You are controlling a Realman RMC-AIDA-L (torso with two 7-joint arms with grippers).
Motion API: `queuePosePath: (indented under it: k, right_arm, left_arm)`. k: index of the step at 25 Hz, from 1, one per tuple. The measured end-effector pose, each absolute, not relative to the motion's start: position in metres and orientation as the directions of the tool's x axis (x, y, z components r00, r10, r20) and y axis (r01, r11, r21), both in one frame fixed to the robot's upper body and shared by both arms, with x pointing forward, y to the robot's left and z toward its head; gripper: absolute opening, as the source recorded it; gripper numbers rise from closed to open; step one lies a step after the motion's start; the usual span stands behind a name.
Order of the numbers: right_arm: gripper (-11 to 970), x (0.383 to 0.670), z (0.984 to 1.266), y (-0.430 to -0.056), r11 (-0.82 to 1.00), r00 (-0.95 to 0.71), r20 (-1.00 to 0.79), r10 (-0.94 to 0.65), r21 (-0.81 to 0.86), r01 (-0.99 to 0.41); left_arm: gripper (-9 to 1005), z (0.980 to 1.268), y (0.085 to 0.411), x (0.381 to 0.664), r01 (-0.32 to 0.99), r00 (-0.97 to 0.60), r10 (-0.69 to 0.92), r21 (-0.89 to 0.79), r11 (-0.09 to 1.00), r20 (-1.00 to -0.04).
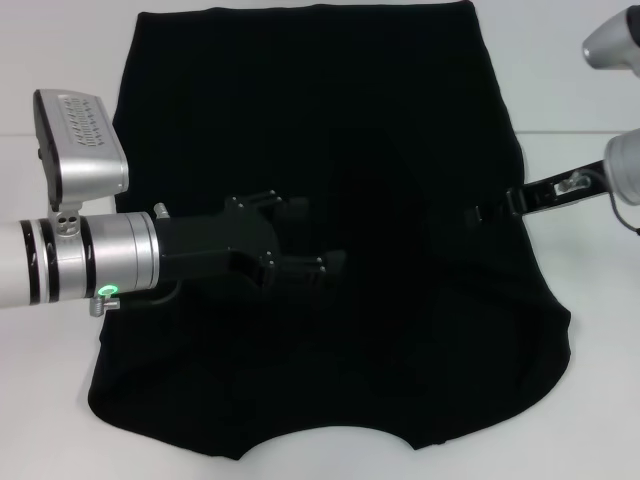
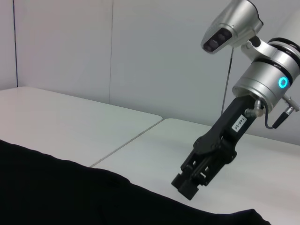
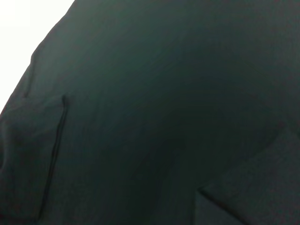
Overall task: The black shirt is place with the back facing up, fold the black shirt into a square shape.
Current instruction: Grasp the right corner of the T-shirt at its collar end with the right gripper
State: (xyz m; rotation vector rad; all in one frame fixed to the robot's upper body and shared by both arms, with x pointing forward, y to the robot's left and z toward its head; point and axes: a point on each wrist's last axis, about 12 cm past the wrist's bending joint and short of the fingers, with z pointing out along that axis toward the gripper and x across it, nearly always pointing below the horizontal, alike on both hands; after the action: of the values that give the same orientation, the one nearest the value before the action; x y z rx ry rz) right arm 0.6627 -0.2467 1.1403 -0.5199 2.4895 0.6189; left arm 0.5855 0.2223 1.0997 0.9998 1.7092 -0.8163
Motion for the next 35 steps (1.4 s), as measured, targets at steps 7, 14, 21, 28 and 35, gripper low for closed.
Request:
queuePosePath:
  k: [7, 14, 21, 28, 35]
  right_arm:
    - [609, 0.648, 1.134, -0.280, 0.837, -0.835, -0.519, -0.181, 0.364, -0.408]
    - [610, 0.625, 1.117, -0.307, 0.840, -0.877, -0.464, -0.122, 0.423, -0.341]
    - [595, 0.612, 1.103, -0.316, 0.842, -0.895, -0.435, -0.104, 0.440, -0.312]
    - [596, 0.603, 1.092, -0.315, 0.835, -0.908, -0.406, -0.107, 0.458, -0.304]
    - [595, 0.598, 1.086, -0.316, 0.831, -0.909, -0.400, -0.116, 0.462, -0.309]
  left_arm:
    - [921, 1.101, 0.223, 0.587, 0.890, -0.217, 0.247, -0.088, 0.448, -0.944]
    - [921, 1.101, 0.226, 0.588, 0.877, -0.236, 0.236, -0.103, 0.469, -0.943]
    - [920, 1.101, 0.225, 0.589, 0.873, -0.248, 0.228, -0.115, 0.474, -0.942]
    - [920, 1.101, 0.225, 0.589, 0.873, -0.250, 0.225, -0.118, 0.474, -0.942]
    - [921, 1.101, 0.224, 0.588, 0.873, -0.260, 0.218, -0.132, 0.470, -0.941]
